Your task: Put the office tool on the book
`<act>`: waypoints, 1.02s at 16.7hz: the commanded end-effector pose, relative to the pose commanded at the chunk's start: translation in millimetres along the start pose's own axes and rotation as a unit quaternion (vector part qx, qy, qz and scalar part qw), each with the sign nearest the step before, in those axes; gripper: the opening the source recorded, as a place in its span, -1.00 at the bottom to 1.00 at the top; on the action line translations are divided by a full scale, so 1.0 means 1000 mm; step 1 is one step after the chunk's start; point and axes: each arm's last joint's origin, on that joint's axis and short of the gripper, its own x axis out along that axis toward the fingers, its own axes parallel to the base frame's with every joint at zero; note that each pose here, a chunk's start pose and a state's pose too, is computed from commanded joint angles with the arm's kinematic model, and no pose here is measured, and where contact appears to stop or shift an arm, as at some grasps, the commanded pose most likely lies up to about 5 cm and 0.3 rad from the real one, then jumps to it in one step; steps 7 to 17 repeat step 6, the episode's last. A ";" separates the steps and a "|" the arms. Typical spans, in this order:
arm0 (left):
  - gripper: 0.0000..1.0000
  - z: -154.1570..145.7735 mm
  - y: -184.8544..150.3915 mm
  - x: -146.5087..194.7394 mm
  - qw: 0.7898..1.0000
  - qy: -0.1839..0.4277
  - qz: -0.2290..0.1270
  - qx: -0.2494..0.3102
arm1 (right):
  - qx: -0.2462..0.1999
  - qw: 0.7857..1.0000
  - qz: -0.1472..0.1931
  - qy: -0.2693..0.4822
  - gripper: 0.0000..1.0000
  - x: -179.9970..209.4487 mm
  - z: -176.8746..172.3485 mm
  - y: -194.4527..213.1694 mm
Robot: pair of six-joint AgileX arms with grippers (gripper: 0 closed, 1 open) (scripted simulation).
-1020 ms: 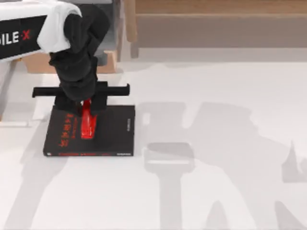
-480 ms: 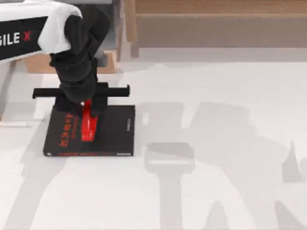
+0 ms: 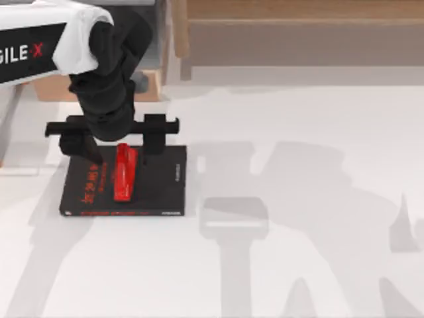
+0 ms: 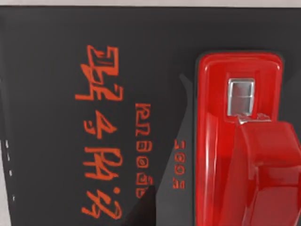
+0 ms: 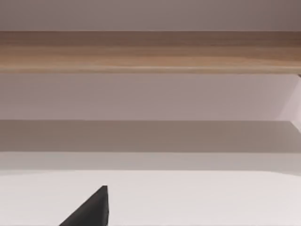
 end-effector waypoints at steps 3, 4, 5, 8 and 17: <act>1.00 0.000 0.000 0.000 1.000 0.000 0.000 0.000 | 0.000 1.000 0.000 0.000 1.00 0.000 0.000 0.000; 1.00 0.000 0.000 0.000 1.000 0.000 0.000 0.000 | 0.000 1.000 0.000 0.000 1.00 0.000 0.000 0.000; 1.00 0.000 0.000 0.000 1.000 0.000 0.000 0.000 | 0.000 1.000 0.000 0.000 1.00 0.000 0.000 0.000; 1.00 0.000 0.000 0.000 1.000 0.000 0.000 0.000 | 0.000 1.000 0.000 0.000 1.00 0.000 0.000 0.000; 1.00 0.000 0.000 0.000 1.000 0.000 0.000 0.000 | 0.000 1.000 0.000 0.000 1.00 0.000 0.000 0.000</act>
